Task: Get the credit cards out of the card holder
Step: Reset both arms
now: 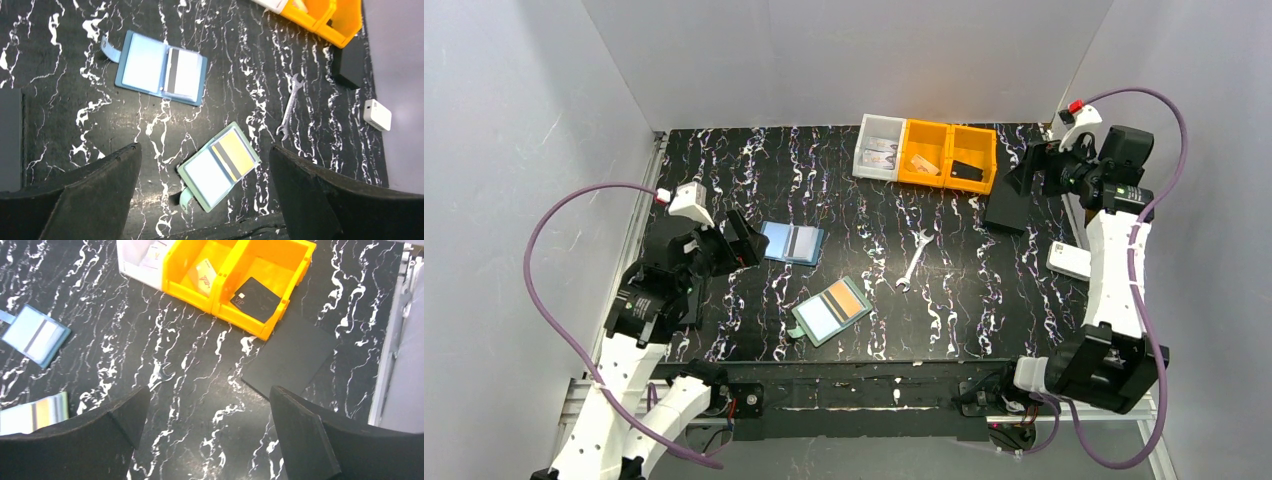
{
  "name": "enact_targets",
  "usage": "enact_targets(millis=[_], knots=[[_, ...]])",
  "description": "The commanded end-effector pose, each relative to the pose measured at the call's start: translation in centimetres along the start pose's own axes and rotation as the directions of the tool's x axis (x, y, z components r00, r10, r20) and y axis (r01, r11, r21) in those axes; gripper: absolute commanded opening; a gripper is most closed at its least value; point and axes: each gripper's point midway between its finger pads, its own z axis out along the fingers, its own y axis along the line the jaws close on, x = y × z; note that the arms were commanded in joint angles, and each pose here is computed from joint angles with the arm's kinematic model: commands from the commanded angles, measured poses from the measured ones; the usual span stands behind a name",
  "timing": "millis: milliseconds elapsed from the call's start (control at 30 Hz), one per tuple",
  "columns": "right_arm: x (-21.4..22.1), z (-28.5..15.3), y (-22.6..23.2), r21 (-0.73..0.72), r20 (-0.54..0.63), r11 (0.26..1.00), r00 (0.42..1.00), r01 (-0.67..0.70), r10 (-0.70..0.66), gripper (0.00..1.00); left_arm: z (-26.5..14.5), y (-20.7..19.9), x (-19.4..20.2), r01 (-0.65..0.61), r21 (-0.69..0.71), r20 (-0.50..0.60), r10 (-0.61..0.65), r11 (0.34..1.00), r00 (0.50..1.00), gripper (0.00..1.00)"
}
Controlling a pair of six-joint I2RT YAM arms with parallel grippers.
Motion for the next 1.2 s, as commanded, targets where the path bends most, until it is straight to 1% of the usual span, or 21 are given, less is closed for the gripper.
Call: enact_targets(millis=[0,100,267,367,500,733,1167], knots=[[-2.2,-2.7,1.9,0.011,0.030,0.999,0.999,-0.031,0.031,0.98,-1.5,-1.0,-1.9,-0.021,0.019,0.029,0.020,1.000,0.999,0.98],[-4.3,-4.1,2.6,0.018,0.065,1.000,0.998,-0.011,0.010,0.98,-2.7,-2.5,-2.9,-0.025,0.082,0.040,0.022,0.996,0.999,0.98],[-6.0,-5.5,4.0,0.003,0.101,0.998,0.993,-0.057,0.056,0.98,-4.5,-3.8,-4.0,-0.023,0.133,0.065,0.014,0.991,0.998,0.98],[-6.1,-6.1,4.0,0.034,0.116,0.995,0.990,-0.090,0.086,0.98,-4.9,-3.8,-3.9,-0.017,0.136,0.066,0.008,0.991,0.998,0.98],[-6.0,-6.5,3.2,0.093,0.126,0.991,0.988,-0.101,0.089,0.98,-5.4,-3.7,-3.5,-0.010,0.139,0.061,0.002,0.990,0.998,0.98],[-5.7,-7.0,4.2,0.072,0.163,0.991,0.982,-0.113,0.100,0.99,-6.3,-3.5,-2.9,-0.009,0.147,0.057,0.001,0.989,0.998,0.98],[-5.9,-7.9,4.2,0.108,0.201,0.990,0.977,-0.095,0.072,0.99,-7.0,-2.6,-1.6,-0.021,0.134,0.057,0.013,0.991,0.998,0.98]])
